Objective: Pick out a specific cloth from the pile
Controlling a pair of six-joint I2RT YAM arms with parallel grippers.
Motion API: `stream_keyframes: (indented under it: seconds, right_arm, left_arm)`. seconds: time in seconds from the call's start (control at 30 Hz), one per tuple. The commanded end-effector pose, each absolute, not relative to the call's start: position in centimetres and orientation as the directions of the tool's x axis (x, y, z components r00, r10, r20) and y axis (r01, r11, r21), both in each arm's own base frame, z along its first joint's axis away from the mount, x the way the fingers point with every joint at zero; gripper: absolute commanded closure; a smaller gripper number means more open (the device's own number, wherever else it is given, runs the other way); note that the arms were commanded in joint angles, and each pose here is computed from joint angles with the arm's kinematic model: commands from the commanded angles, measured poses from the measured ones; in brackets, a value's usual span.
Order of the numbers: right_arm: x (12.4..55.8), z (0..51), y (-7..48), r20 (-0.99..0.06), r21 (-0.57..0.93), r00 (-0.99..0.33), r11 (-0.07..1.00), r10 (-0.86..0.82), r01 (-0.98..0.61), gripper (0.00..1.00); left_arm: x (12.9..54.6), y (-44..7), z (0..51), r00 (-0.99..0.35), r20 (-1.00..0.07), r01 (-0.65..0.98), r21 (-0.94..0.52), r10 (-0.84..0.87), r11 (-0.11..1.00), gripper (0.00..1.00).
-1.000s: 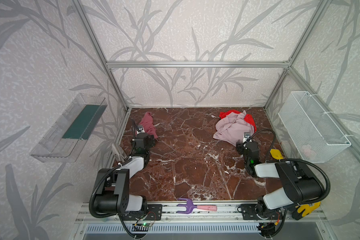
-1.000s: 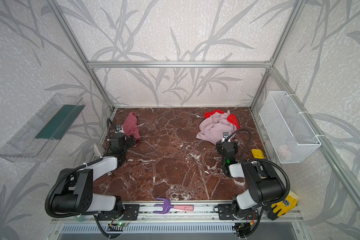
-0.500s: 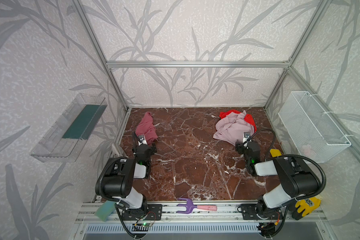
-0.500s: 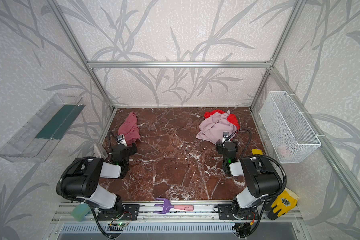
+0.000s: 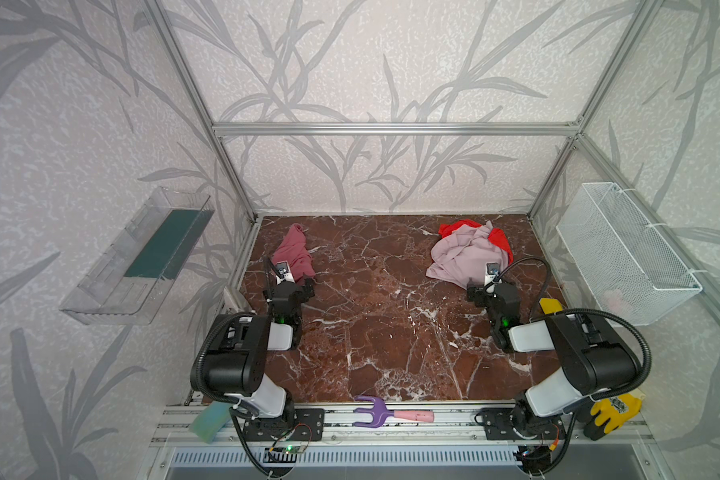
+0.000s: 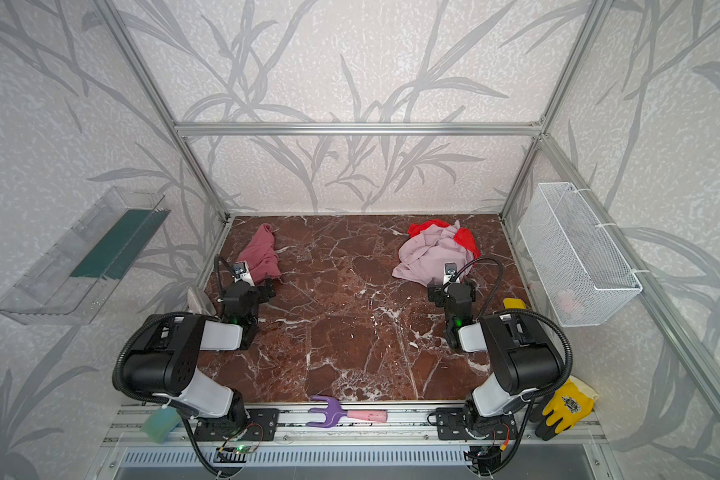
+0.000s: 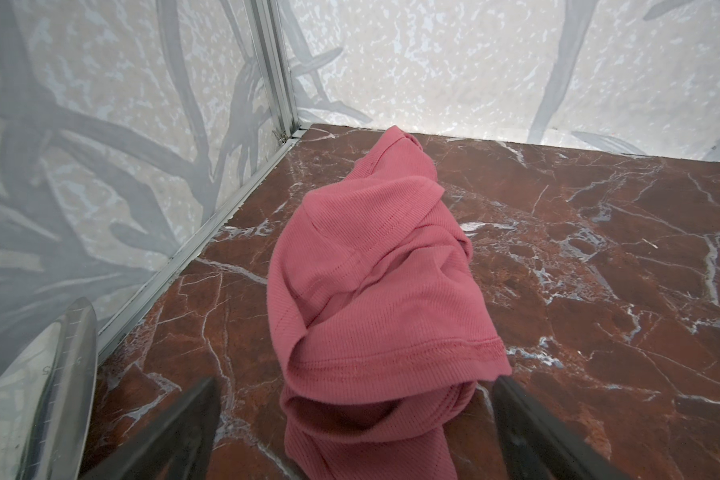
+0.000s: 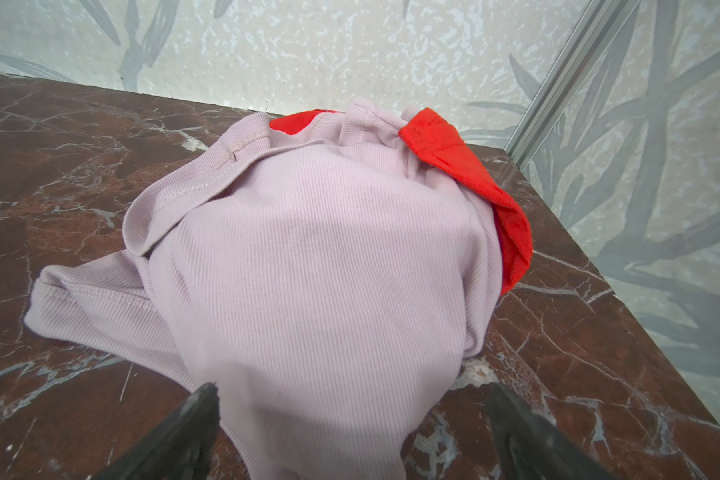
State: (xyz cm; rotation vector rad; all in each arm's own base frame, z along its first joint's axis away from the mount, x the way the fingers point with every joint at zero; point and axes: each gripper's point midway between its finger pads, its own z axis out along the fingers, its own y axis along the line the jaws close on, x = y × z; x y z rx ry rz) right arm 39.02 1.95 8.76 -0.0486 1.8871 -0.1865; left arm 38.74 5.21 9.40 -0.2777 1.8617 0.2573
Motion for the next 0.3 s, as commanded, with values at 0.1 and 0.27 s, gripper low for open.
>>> stream_keyframes:
  seconds: [0.1,0.27]
  right_arm:
    - [39.18,9.69,1.86,-0.955,-0.139,-0.272,0.988,-0.115,0.072,0.01]
    - [39.19,9.7,1.83,-0.955,-0.139,-0.272,0.988,-0.114,0.074,0.01]
  left_arm:
    - [38.96,5.48,9.92,-0.285,-0.957,-0.325,0.051,-0.046,0.944,0.01]
    - [38.95,5.5,9.89,-0.286,-0.957,-0.326,0.052,-0.046,0.944,0.01]
